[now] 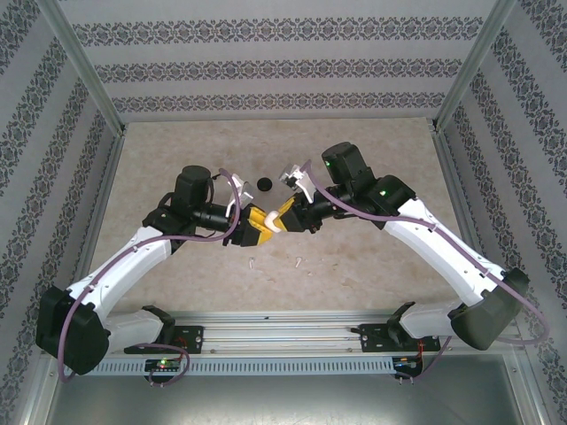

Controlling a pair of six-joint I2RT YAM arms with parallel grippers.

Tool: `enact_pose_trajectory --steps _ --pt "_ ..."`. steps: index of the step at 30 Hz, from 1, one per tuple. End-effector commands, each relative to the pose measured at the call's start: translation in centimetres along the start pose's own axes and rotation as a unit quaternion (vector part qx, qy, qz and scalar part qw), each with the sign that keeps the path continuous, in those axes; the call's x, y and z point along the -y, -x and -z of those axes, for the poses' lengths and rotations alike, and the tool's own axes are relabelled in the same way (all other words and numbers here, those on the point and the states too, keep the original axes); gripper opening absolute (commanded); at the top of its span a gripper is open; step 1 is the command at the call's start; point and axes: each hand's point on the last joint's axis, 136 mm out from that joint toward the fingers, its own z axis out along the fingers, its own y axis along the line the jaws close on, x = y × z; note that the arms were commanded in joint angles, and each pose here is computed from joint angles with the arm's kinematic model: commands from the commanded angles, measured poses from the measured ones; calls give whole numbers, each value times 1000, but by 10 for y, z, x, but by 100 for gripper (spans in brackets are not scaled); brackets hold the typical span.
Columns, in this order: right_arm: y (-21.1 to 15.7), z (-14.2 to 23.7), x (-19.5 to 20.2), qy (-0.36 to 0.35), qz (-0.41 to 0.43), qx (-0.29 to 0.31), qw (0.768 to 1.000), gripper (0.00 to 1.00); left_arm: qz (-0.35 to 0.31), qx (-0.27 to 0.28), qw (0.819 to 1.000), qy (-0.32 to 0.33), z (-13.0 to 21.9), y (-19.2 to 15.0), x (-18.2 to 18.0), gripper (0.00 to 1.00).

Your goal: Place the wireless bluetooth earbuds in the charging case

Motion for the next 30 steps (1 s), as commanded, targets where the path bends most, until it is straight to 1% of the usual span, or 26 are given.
enact_pose_trajectory --steps 1,4,7,13,16,21,23,27,30 --pt "0 -2 -10 23 23 4 999 14 -44 20 999 -13 4 21 7 40" --pt "0 -3 -12 27 22 3 999 14 -49 19 999 -6 3 20 5 45" --pt "-1 -4 -13 30 21 1 999 14 -52 20 998 -5 3 20 4 45" --pt "-3 -7 -15 38 21 -2 999 14 -53 21 998 -10 3 21 4 41" --pt "-2 -8 -16 43 20 -2 999 14 -53 21 998 -13 3 21 4 35" --pt "-1 -9 -17 49 18 -2 999 14 -51 20 998 -21 2 20 6 19" --pt "-1 -10 -16 49 15 -3 999 16 -53 20 998 -22 2 20 6 14" --pt "-1 -11 -10 47 2 -5 999 19 -57 20 998 -19 2 16 6 8" --pt "2 -10 -3 44 -17 -1 999 24 -58 20 998 -15 2 13 5 2"
